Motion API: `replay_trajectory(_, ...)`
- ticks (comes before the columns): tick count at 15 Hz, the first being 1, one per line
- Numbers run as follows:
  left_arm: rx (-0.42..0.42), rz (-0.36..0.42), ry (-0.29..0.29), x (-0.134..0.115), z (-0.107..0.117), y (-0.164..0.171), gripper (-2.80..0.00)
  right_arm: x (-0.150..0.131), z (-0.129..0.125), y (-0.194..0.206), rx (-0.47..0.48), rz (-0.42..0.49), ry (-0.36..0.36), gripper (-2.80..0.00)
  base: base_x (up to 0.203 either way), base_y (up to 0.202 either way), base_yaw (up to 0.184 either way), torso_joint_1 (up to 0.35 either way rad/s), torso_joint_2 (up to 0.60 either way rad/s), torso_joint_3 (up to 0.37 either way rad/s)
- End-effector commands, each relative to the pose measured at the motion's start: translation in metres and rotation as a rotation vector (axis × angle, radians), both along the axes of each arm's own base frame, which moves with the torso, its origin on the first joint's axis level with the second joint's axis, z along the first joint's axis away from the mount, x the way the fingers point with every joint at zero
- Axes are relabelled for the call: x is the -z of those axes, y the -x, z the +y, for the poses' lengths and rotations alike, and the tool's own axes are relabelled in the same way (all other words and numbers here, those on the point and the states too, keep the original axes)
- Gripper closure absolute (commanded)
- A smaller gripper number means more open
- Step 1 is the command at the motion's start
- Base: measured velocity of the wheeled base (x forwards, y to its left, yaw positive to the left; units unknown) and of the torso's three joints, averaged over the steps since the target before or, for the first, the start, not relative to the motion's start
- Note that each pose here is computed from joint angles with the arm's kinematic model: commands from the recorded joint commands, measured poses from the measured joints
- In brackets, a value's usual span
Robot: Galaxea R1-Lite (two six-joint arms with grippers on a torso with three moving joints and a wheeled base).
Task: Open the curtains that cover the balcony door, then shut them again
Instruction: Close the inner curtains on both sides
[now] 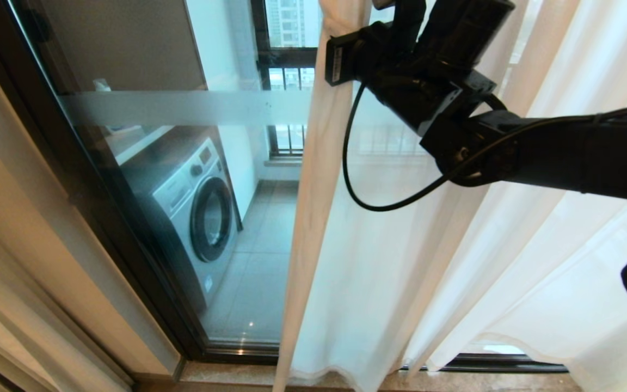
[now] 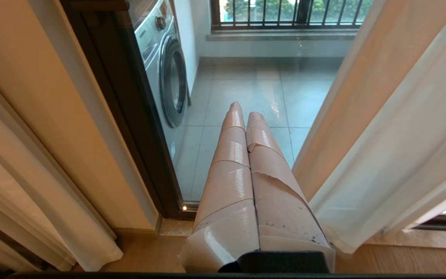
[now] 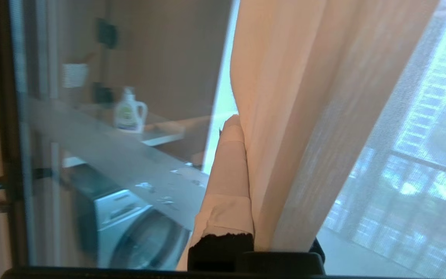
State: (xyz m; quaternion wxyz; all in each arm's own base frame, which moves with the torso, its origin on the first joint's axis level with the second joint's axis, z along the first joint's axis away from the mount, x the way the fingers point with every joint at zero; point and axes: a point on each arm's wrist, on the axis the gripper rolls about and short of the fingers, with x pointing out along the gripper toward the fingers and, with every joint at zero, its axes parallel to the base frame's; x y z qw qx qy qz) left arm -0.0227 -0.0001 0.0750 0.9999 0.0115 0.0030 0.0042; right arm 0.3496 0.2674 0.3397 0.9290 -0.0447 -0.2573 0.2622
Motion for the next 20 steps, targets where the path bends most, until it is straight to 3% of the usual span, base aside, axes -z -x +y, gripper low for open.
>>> replay_trajectory(1, -0.001, 0.0, 0.0, 0.0, 0.0, 0.0, 0.0, -0.006, -0.015, -0.006, 0.041, -0.015, -0.012, 0.0, 0.0, 0.0, 0.0, 0.0, 0.0, 0.0)
replay_trajectory(10, -0.001, 0.0, 0.0, 0.0, 0.0, 0.0, 0.0, -0.018, -0.094, -0.038, 0.243, -0.026, -0.02, 0.0, 0.0, 0.0, 0.0, 0.0, 0.0, 0.0)
replay_trajectory(19, -0.001, 0.0, 0.0, 0.0, 0.0, 0.0, 0.0, -0.025, -0.11, -0.036, 0.27, -0.032, -0.021, 0.0, 0.0, 0.0, 0.0, 0.0, 0.0, 0.0)
replay_trajectory(20, -0.001, 0.0, 0.0, 0.0, 0.0, 0.0, 0.0, -0.024, -0.11, -0.035, 0.27, -0.027, -0.018, -2.8, 0.0, 0.0, 0.0, 0.0, 0.0, 0.0)
